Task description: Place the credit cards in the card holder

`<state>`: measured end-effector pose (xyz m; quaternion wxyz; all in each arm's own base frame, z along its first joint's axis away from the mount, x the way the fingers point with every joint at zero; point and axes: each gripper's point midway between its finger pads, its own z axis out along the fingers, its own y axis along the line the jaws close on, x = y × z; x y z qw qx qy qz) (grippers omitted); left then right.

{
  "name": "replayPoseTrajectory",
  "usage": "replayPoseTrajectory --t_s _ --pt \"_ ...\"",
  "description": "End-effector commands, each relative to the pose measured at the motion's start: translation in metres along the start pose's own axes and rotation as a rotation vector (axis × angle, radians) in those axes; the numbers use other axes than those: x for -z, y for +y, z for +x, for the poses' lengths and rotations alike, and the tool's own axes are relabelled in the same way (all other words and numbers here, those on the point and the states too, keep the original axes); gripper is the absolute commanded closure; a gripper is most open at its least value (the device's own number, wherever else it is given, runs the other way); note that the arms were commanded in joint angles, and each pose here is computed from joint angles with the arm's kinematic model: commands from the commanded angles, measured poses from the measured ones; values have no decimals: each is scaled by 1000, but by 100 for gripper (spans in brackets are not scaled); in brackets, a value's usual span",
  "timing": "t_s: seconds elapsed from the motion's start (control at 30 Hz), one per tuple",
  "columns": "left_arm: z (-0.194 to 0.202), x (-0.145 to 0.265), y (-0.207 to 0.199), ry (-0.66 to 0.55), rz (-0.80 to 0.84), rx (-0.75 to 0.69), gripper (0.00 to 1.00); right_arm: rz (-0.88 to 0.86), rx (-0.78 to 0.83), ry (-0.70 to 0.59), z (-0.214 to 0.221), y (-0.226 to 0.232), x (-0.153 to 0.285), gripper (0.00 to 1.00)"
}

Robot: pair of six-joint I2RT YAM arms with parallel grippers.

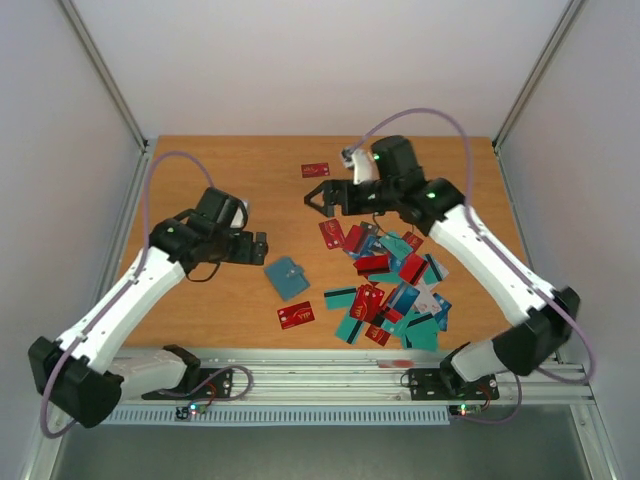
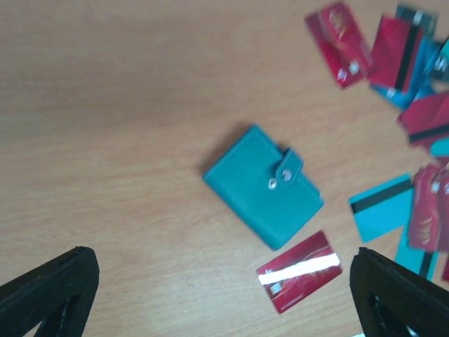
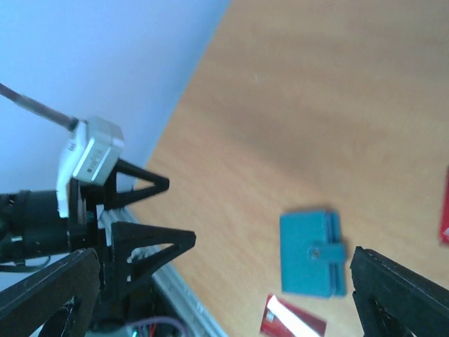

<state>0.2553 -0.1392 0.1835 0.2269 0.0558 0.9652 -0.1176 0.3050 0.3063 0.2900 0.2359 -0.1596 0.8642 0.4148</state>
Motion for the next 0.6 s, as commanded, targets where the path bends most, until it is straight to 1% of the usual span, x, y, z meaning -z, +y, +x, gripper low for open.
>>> replayPoseTrajectory --t_s 0.0,0.07,0.17,0.23,0.33,0.43,0.57 --pt "-32 40 7 -173 -45 -28 1 166 103 -205 -35 -4 47 2" --pt "-39 54 10 -227 -64 -39 1 243 102 -265 -44 -10 63 2" --pt "-45 72 17 -298 -90 -41 1 274 128 -295 -52 -6 76 2" --pt "-45 81 20 -329 -100 -39 1 294 114 -306 -53 -7 81 2" --pt "-40 89 23 -345 -105 -35 1 304 96 -300 -50 -8 84 2" --pt "-32 95 29 -353 -116 -25 1 274 115 -282 -44 -5 82 2" --pt "-27 101 35 -371 -135 -11 1 326 120 -288 -44 -10 90 2"
